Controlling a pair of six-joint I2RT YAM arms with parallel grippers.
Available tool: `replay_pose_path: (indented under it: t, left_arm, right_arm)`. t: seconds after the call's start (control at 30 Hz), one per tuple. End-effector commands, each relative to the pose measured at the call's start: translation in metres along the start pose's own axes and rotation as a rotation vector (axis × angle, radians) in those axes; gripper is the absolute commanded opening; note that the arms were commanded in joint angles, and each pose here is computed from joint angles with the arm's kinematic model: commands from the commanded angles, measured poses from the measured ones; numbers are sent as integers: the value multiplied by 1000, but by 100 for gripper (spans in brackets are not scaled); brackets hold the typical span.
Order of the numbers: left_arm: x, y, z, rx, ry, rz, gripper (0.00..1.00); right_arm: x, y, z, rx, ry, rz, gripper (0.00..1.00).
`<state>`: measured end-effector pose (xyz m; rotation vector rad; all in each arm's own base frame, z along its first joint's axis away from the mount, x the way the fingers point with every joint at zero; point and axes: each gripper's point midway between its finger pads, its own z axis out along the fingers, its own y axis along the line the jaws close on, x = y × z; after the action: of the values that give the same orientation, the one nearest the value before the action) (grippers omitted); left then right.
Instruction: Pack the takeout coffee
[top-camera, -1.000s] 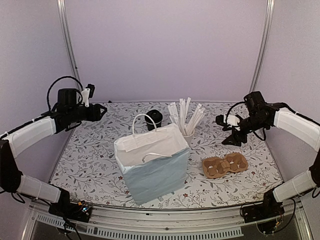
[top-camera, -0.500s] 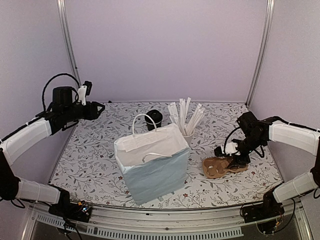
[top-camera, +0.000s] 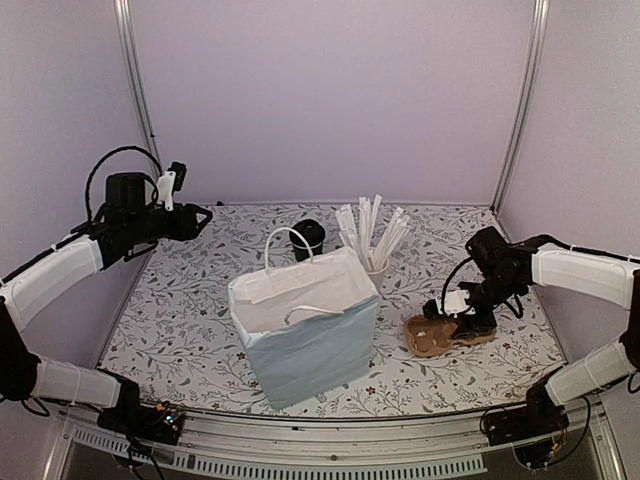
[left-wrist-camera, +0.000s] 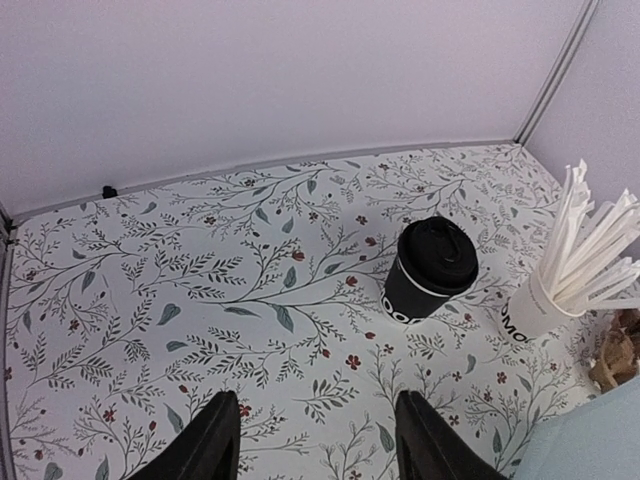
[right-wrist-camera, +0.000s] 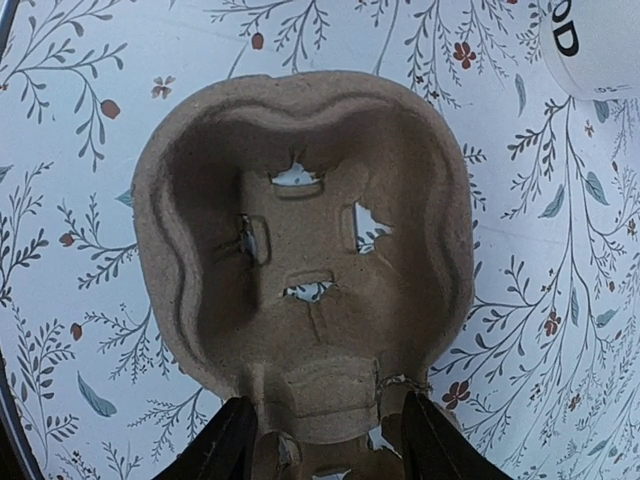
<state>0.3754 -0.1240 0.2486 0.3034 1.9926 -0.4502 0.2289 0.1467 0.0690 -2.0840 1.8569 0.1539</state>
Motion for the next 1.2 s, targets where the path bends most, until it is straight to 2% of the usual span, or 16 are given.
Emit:
replay_pose_path:
  t: [0.0,0.57,0.8,1.17]
  left_arm:
    - [-14,-9,-7,23,-28,27,54]
    - [-14,-14,-7,44,-24,30,53]
    - [-12,-14,-6,47,-20,31,53]
    - [-12,-16,-6,53,-17,31,52]
  right_arm:
    - [-5,4,7,-37,19,-19,52]
    - [0,0,17,-43,56,-7,48]
    - [-4,4,20,-66,42,3,41]
    - [-14,12,21,-104,10,9,44]
